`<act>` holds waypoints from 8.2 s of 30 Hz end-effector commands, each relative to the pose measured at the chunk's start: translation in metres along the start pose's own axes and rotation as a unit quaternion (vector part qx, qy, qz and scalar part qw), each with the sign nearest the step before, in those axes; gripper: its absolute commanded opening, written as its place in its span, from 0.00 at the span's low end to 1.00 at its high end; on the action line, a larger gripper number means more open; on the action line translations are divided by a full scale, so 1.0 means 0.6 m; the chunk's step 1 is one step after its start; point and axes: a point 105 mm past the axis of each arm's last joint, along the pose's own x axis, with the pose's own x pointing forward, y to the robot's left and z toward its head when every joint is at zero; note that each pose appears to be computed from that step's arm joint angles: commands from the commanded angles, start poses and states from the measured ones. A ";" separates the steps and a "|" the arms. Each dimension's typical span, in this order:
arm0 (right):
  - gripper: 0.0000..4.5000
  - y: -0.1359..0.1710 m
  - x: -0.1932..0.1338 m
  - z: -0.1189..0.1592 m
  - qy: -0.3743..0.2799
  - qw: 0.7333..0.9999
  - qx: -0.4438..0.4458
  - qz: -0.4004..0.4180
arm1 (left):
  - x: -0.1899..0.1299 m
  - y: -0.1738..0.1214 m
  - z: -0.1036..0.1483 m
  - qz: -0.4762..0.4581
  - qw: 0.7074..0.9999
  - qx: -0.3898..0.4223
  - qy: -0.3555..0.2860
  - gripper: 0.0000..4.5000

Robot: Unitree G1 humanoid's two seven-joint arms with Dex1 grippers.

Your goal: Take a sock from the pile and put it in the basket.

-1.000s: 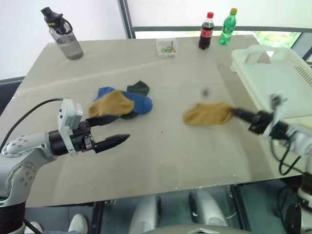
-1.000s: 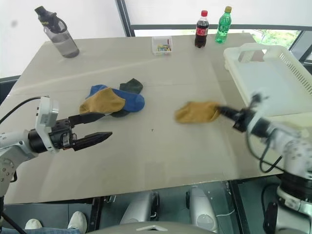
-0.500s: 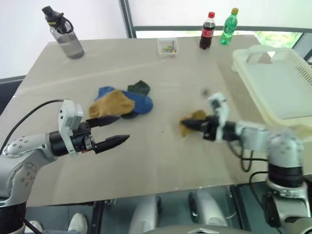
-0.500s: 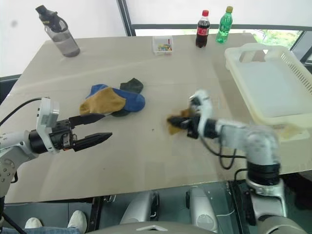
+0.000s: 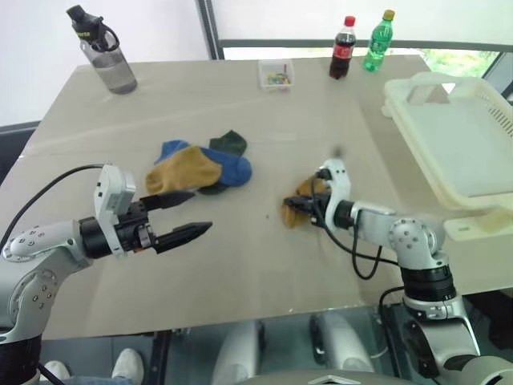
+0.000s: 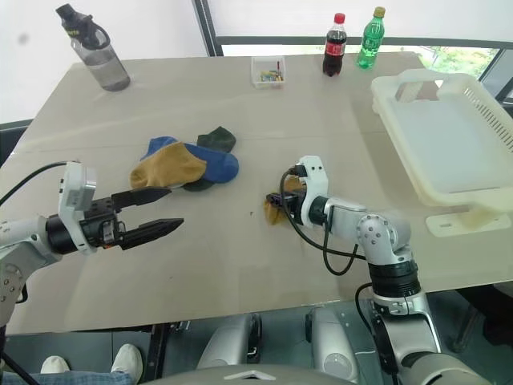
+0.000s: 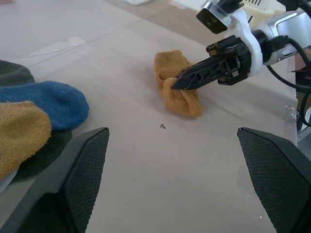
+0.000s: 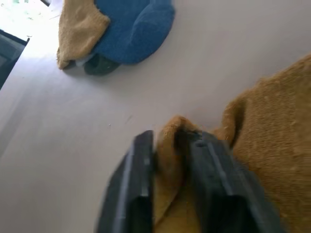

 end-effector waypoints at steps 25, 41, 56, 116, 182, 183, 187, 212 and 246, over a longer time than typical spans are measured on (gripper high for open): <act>0.64 -0.152 -0.101 0.059 -0.080 0.987 -0.080 -0.117 | 0.009 0.002 0.014 -0.021 0.999 0.024 -0.005 1.00; 0.45 -0.130 -0.071 0.020 -0.041 0.996 -0.029 -0.068 | 0.008 0.005 0.014 -0.018 1.000 0.025 -0.003 1.00; 0.01 -0.082 -0.129 -0.040 0.012 0.998 -0.008 -0.063 | 0.006 0.002 0.011 -0.022 0.999 0.023 0.003 1.00; 0.01 -0.081 -0.136 -0.083 0.010 0.989 0.037 -0.141 | 0.161 -0.086 -0.121 -0.075 0.994 -0.030 0.074 1.00; 0.44 0.142 0.099 0.067 -0.069 0.958 -0.187 0.206 | -0.104 0.036 0.007 0.271 0.962 0.042 -0.001 1.00; 0.44 0.146 0.076 0.068 -0.073 0.949 -0.205 0.227 | -0.095 0.038 0.006 0.266 0.963 0.039 -0.006 1.00; 0.44 0.153 -0.009 0.074 -0.085 0.929 -0.242 0.266 | -0.069 0.051 0.001 0.259 0.965 0.036 -0.013 1.00; 0.44 0.026 -0.256 0.091 -0.071 0.923 -0.376 0.046 | 0.042 0.165 -0.053 0.257 0.966 0.013 0.011 1.00; 0.44 0.023 -0.246 0.083 -0.075 0.928 -0.363 0.039 | -0.023 0.195 -0.070 0.329 0.917 0.205 0.091 1.00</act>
